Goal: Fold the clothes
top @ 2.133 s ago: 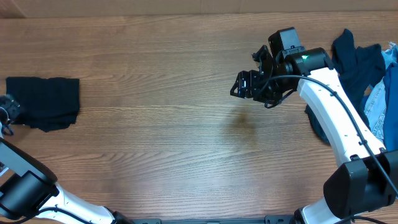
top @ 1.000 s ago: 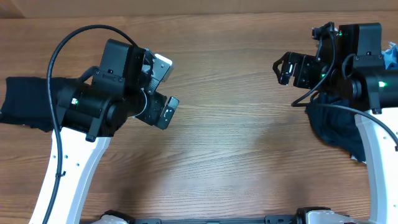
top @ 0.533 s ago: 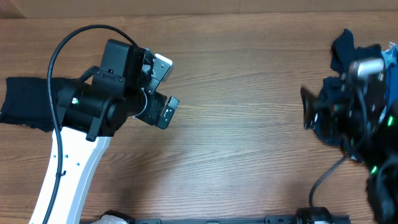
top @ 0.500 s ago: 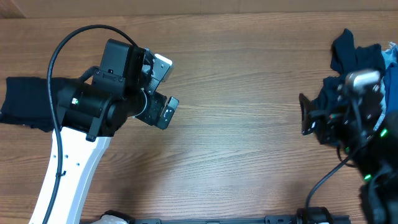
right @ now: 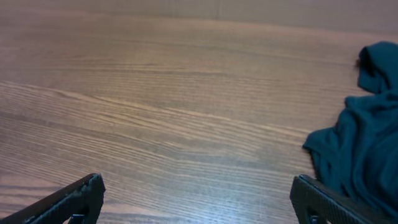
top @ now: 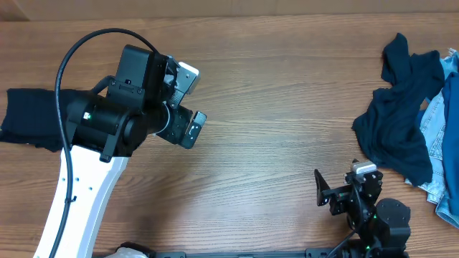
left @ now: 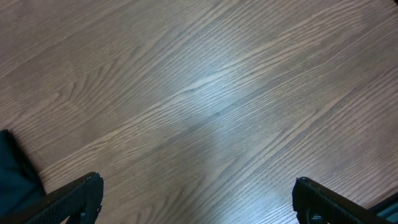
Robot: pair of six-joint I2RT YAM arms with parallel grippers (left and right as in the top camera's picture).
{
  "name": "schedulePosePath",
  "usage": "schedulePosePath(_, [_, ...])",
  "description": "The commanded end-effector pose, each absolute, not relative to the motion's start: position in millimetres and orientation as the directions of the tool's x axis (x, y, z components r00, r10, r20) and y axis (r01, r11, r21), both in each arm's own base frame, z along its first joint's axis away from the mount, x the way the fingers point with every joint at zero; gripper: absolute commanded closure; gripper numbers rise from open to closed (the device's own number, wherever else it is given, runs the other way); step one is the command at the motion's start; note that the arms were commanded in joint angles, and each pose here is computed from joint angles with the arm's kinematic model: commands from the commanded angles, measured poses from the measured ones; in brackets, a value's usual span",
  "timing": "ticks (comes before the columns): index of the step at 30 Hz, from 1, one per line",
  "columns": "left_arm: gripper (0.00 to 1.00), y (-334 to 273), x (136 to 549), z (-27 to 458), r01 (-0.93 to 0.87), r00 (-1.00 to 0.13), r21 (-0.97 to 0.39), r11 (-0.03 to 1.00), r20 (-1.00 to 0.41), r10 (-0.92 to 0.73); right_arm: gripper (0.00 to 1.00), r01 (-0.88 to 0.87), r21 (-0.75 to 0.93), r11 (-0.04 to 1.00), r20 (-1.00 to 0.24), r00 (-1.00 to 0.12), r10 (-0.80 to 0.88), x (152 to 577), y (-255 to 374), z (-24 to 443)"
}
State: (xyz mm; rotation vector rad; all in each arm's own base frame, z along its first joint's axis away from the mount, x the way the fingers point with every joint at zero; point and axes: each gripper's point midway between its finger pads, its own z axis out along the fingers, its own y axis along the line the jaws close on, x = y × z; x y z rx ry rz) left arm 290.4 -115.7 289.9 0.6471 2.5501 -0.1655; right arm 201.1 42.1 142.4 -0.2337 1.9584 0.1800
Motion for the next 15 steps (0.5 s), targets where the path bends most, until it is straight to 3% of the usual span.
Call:
schedulePosePath(1, [0.00,-116,291,288,0.490,-0.754,0.016,0.872,-0.493,0.433,0.00,-0.265,0.042,0.963,-0.913,-0.401,-0.071,202,47,121])
schedulePosePath(15, [0.00,-116,291,288,0.490,-0.754,0.016,0.872,-0.493,0.433,0.00,-0.271,0.047,0.962,-0.908,-0.413,-0.071,205,48,109])
